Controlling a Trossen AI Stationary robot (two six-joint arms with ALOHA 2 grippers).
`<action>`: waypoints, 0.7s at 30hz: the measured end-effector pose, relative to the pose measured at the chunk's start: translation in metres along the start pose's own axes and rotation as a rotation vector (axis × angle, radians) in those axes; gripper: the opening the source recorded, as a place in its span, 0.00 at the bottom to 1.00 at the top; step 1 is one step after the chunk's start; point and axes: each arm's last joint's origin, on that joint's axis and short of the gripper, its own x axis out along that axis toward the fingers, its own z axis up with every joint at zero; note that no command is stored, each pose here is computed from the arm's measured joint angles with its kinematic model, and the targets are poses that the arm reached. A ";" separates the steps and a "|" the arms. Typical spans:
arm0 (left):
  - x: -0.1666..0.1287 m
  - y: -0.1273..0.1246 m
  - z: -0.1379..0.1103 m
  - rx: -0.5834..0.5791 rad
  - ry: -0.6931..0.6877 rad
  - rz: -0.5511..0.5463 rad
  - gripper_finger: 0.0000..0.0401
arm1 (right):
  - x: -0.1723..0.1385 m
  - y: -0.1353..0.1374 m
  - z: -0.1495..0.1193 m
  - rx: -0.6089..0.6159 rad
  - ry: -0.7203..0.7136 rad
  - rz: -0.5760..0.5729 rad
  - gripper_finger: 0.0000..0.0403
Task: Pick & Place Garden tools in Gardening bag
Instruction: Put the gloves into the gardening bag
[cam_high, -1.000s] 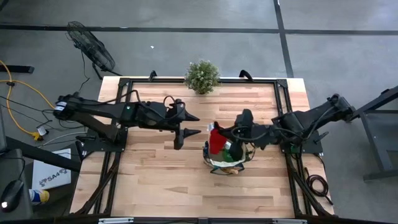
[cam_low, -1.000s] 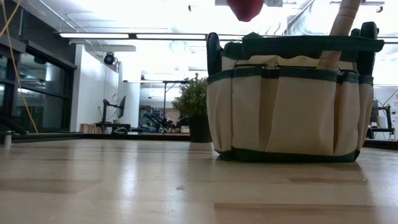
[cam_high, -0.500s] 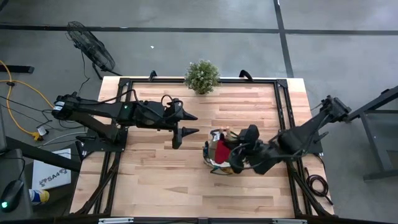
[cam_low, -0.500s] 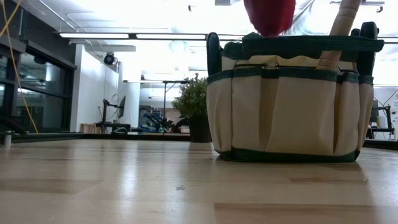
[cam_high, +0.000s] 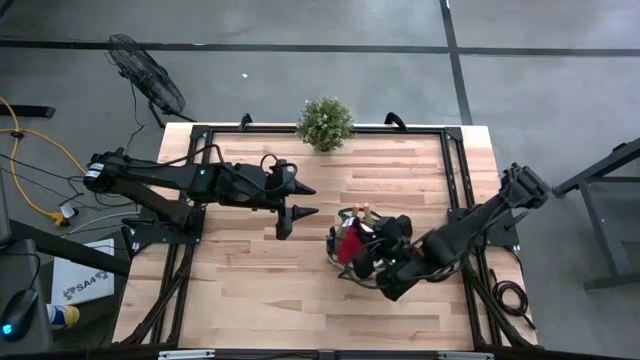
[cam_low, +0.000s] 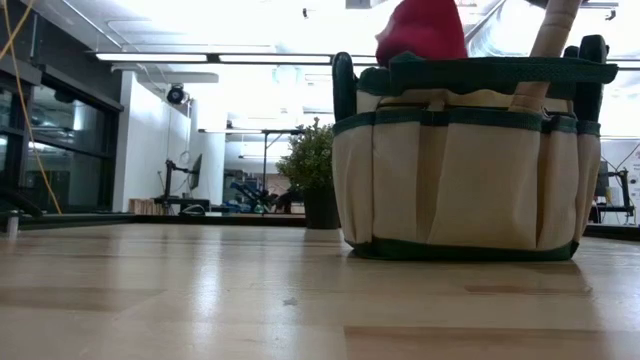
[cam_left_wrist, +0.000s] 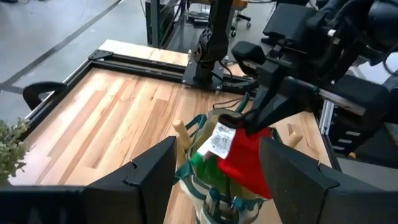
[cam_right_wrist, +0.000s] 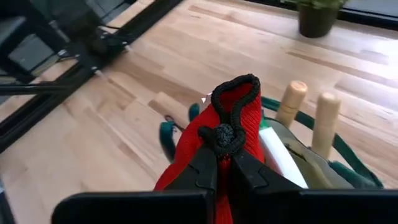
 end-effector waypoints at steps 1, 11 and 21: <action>0.000 0.000 0.000 0.000 0.003 0.001 0.56 | 0.003 0.000 -0.001 0.009 -0.003 -0.014 0.01; 0.000 0.000 -0.001 -0.001 0.014 0.003 0.56 | 0.026 -0.001 -0.007 0.131 0.005 -0.097 0.01; 0.000 0.000 -0.002 -0.006 0.016 -0.003 0.56 | 0.034 -0.006 0.003 0.114 -0.054 -0.143 0.01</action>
